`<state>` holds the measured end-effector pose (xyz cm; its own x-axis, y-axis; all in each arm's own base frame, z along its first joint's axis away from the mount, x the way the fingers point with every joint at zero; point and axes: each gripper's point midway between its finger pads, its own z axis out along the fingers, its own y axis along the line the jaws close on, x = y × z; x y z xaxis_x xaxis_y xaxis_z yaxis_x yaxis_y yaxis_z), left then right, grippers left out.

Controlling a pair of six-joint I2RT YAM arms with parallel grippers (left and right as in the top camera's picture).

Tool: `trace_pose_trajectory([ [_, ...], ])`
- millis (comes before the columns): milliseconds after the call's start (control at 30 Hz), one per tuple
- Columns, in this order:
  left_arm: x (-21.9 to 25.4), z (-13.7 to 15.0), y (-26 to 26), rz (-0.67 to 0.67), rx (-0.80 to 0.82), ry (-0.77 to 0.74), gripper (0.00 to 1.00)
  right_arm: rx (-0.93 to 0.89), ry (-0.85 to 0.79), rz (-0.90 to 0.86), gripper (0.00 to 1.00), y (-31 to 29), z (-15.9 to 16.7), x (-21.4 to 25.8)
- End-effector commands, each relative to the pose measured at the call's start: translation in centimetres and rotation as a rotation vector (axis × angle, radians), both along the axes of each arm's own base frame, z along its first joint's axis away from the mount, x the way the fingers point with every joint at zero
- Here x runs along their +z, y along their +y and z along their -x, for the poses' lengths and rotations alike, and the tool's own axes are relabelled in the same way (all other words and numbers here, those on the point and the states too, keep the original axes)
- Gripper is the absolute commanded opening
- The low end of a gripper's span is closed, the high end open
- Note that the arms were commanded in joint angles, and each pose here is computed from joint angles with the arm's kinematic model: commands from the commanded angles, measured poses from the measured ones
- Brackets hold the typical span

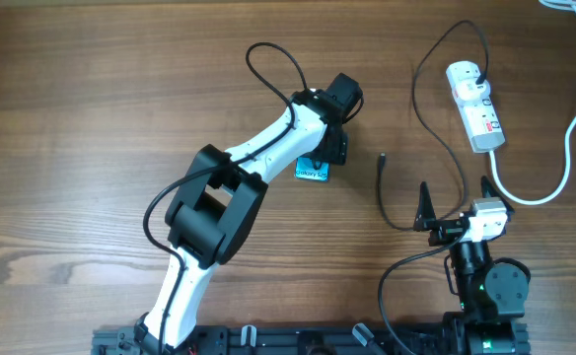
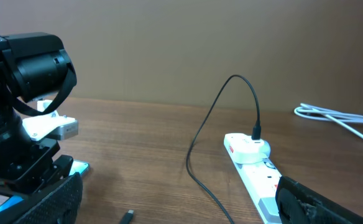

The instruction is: Plug charger to phone and switch on socket

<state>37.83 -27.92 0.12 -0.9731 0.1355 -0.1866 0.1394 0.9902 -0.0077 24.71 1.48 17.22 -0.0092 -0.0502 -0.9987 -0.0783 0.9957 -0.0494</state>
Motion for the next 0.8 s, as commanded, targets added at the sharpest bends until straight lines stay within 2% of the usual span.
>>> trace_pose_trajectory([
  [0, -1.43, 0.61, 0.43, -0.019, 0.0, 0.037, 0.79, -0.004, -0.003, 0.002, 1.0, -0.03, 0.0, 0.03],
  [467, -1.41, 0.67, 0.47, -0.02, 0.0, 0.039, 0.74, -0.005, -0.002, 0.002, 1.0, -0.04, 0.0, 0.03],
  [767, -0.62, 0.64, 0.44, -0.013, 0.001, 0.031, 0.74, -0.005, -0.002, 0.002, 0.99, -0.04, 0.0, 0.03],
])
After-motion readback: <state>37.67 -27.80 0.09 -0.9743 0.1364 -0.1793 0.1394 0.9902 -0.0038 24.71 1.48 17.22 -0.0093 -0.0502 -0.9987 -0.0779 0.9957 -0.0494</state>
